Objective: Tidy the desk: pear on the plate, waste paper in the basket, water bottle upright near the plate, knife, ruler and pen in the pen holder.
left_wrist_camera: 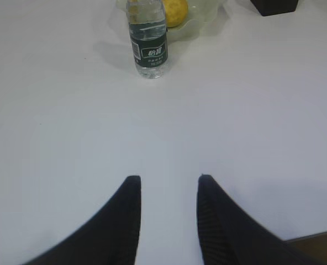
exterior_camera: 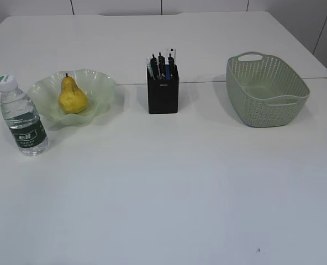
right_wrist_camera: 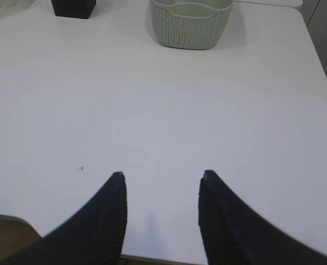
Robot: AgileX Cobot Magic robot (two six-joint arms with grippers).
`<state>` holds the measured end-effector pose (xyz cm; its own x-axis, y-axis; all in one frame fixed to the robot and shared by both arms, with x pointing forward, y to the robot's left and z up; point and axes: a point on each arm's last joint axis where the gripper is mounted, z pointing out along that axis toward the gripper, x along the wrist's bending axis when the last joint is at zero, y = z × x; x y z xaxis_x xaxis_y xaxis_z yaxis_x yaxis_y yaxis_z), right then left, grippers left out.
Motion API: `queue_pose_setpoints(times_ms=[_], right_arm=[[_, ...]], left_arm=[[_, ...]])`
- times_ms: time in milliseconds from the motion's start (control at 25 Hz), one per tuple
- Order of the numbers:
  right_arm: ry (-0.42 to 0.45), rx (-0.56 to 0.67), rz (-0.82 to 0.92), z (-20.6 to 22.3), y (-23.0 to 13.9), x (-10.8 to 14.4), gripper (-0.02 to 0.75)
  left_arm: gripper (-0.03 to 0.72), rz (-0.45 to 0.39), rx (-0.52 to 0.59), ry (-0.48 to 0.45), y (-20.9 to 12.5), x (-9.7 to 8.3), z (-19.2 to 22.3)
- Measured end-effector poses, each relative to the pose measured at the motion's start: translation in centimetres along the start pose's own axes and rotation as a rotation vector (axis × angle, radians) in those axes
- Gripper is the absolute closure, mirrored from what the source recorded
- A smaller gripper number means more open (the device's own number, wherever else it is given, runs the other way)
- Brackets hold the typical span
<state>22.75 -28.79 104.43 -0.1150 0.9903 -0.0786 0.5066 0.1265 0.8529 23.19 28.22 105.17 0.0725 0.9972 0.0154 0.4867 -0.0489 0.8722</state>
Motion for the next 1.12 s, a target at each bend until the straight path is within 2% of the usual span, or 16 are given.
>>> queue_pose_setpoints(times_ms=[160,320,440,1120], right_arm=[[0.000,0.000,0.000,0.0,0.0,0.0,0.386],[0.000,0.000,0.000,0.0,0.0,0.0,0.386],[0.000,0.000,0.000,0.0,0.0,0.0,0.386],[0.000,0.000,0.000,0.0,0.0,0.0,0.386]], left_arm=[[0.450,-0.030,0.001,0.013,0.0,0.1,0.0],[0.450,-0.131,0.008,0.102,-0.1,0.9,0.0],[0.450,-0.162,0.005,0.131,-0.2,1.2,0.0],[0.450,-0.197,0.000,0.118,-0.1,1.1,0.0]])
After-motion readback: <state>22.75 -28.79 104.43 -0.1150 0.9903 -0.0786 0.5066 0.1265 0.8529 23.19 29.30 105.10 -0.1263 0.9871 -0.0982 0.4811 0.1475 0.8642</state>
